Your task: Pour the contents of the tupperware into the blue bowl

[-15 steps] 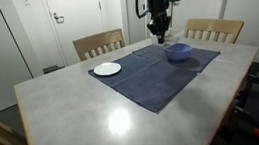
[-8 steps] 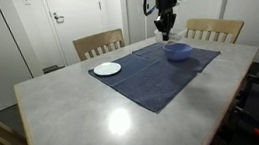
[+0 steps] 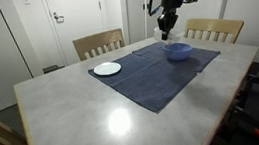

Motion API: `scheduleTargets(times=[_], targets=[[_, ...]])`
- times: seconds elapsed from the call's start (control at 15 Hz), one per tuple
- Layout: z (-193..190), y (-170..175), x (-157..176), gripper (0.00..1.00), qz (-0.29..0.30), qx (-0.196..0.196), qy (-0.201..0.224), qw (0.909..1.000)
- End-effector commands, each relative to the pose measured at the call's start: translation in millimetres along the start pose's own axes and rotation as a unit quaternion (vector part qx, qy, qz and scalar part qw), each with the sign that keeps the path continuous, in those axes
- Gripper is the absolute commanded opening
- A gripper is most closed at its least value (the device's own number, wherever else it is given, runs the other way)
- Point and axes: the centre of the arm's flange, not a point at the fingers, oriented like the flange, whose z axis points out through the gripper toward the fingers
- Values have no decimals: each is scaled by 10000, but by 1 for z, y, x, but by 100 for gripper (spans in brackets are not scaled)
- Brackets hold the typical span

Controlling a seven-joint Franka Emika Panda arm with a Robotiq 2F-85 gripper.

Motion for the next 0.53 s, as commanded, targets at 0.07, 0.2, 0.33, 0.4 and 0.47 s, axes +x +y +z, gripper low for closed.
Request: scheduleTargets(times=[0.07, 0.2, 0.33, 0.4, 0.47], targets=[[-9, 8, -17, 2, -168, 150, 256, 9994], [-11, 8, -19, 2, -201, 179, 302, 9992], [-12, 8, -19, 2, -233, 197, 351, 9989], [-12, 8, -20, 2, -244, 215, 380, 9987], [-13, 9, -21, 2, -260, 234, 416, 9985]])
